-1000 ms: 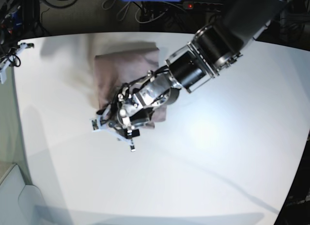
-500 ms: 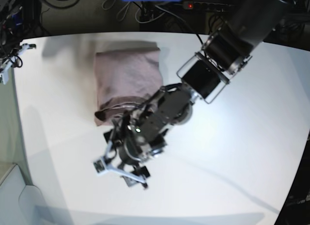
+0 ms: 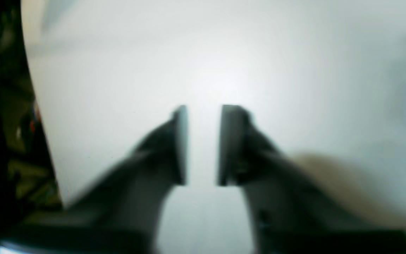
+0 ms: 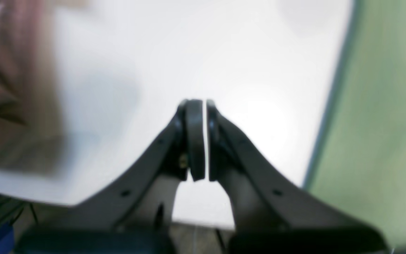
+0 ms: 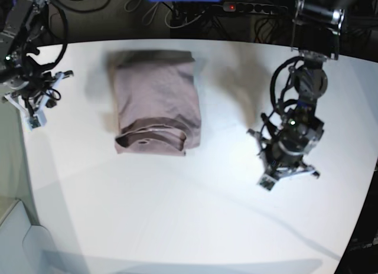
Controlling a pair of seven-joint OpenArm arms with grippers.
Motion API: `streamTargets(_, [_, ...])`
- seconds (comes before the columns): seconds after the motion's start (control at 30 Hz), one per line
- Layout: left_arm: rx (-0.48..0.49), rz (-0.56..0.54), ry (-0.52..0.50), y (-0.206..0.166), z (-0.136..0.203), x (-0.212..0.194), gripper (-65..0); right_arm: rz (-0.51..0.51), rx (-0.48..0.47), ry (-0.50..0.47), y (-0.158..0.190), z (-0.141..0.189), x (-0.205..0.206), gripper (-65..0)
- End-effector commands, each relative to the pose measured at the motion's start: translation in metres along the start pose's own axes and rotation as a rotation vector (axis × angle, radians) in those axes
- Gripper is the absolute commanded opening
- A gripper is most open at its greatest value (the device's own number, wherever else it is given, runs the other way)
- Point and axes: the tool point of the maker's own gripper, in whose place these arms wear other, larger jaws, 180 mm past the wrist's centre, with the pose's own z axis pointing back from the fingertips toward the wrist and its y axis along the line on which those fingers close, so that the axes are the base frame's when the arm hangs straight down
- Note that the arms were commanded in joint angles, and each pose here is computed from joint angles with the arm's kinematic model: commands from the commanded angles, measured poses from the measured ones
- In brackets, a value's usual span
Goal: Layout the t-shirt on the table in an organized manner, then fold the t-shirt properly
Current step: 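Smooth the folded shirt's side edge with the right gripper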
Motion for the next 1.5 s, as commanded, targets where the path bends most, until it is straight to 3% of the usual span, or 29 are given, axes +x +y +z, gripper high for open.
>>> streamTargets(0.0, [0.056, 0.034, -0.043, 0.021, 0.009, 0.006, -65.0, 0.041, 0.011, -0.058, 0.004, 0.001, 0.024, -65.0])
streamTargets(0.1, [0.119, 0.103, 0.015, 0.044, 0.028, -0.035, -63.2, 0.12, 0.076, -0.087, 0.031, -0.008, 0.057, -65.0])
streamTargets(0.27, [0.147, 0.048, 0.082, 0.062, 0.066, -0.081, -64.9, 0.193, 0.208, -0.133, 0.088, -0.02, 0.09, -65.0])
streamTargets(0.43, [0.2, 0.065, 0.181, 0.079, 0.099, -0.132, -64.9, 0.171, 0.313, -0.054, 0.114, -0.05, 0.078, -65.0])
streamTargets(0.57, [0.213, 0.066, 0.255, 0.086, 0.117, -0.165, -64.9, 0.12, 0.362, -0.079, 0.12, -0.069, 0.081, -65.0])
streamTargets(1.0, [0.262, 0.139, 0.345, 0.099, 0.145, -0.208, -64.9, 0.071, 0.374, -0.113, 0.092, -0.1, 0.14, -65.0])
streamTargets(1.17, [0.27, 0.147, 0.364, 0.1, 0.151, -0.216, -64.9, -0.003, 0.365, -0.231, 0.073, -0.101, 0.174, -65.0])
streamTargets(1.27, [0.27, 0.149, 0.371, 0.1, 0.153, -0.219, -64.9, -0.14, 0.291, -0.26, 0.025, -0.096, 0.164, -65.0])
streamTargets(1.33, [0.271, 0.148, 0.371, 0.1, 0.153, -0.219, -64.9, -0.201, 0.263, -0.214, 0.009, -0.096, 0.139, -65.0])
streamTargets(1.47, [0.266, 0.152, 0.366, 0.098, 0.151, -0.217, -64.9, -0.143, 0.173, -0.134, 0.001, -0.07, 0.097, -65.0])
